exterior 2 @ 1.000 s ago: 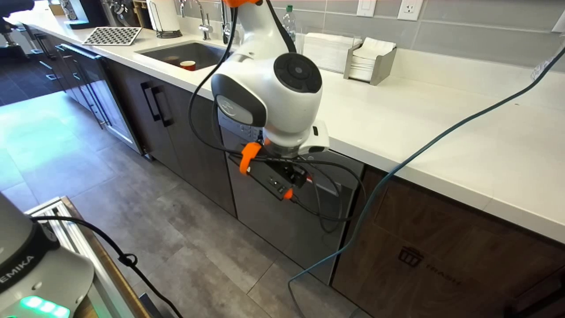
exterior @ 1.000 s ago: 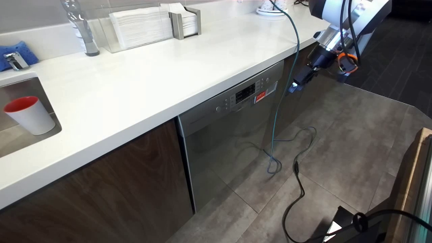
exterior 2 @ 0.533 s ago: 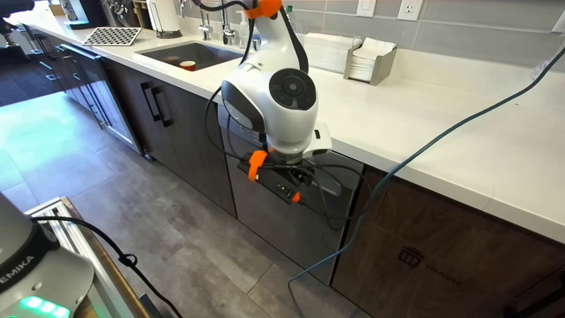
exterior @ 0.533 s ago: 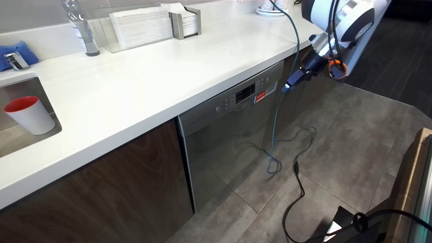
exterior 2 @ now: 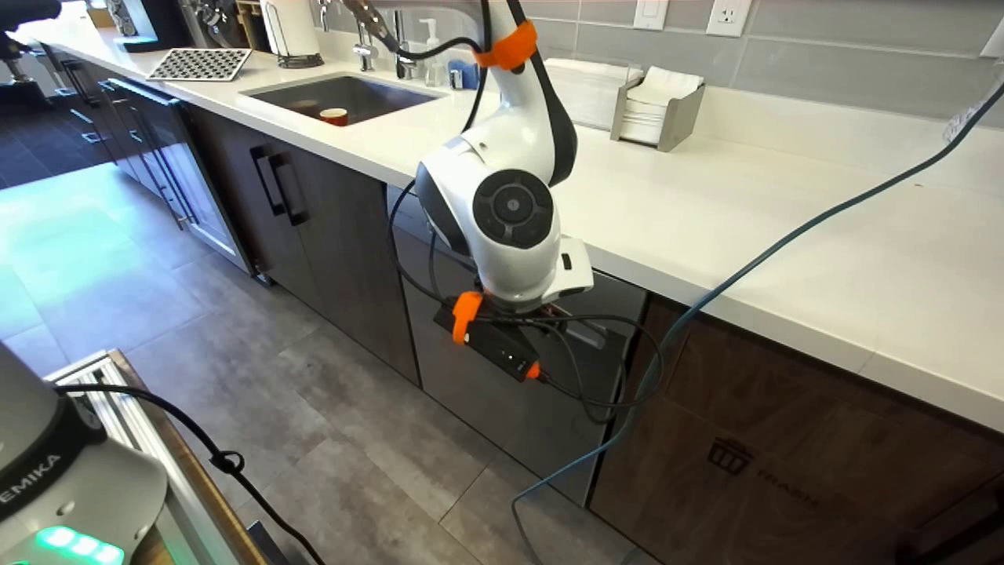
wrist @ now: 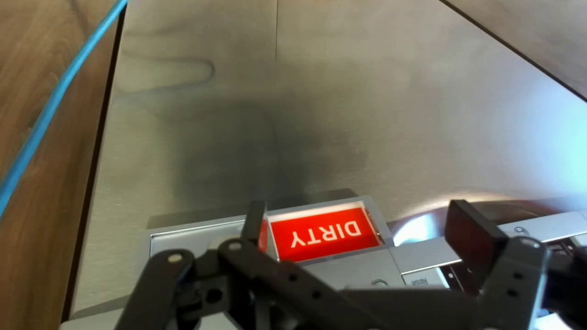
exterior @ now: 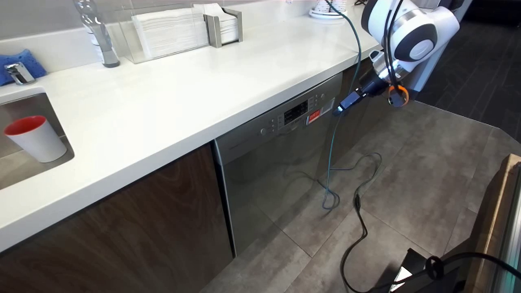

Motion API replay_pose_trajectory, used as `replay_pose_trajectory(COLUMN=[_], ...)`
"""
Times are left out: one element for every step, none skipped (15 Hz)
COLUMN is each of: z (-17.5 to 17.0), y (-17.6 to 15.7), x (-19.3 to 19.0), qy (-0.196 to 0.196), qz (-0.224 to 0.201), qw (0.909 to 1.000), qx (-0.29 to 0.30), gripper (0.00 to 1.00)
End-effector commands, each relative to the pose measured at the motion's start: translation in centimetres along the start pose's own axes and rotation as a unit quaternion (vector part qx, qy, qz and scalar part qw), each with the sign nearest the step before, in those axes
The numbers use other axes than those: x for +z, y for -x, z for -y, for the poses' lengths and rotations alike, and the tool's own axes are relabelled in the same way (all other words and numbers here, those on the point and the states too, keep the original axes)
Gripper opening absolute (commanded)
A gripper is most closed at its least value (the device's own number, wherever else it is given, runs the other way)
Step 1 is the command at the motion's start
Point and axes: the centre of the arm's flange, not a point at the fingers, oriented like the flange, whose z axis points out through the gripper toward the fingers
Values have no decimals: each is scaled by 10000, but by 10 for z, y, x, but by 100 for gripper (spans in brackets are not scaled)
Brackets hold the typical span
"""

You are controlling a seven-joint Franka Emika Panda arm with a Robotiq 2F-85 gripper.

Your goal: Move the grey cover to the left

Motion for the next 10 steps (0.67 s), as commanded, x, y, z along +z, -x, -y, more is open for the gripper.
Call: replay_pose_trajectory(z=[-6, -7, -10, -12, -14, -16, -17, -18, -21, -22], y=[5, 7, 9, 11, 12, 14, 14, 15, 15, 15], x=[24, 28, 31, 33, 35, 38, 42, 46, 51, 54], qy=[-37, -88, -95, -140, -147, -170, -180, -194, -194, -260], qz=[-327, -380, -441, -498, -552, -617, -660, -728, -808, -923], qw=[9995, 9992, 9989, 9986, 9983, 9978, 9975, 9969, 9962, 9951], qx=[-35, -30, -109, -112, -148, -166, -195, -220, -279, -253], gripper=[100, 100, 100, 100, 100, 100, 100, 100, 100, 100])
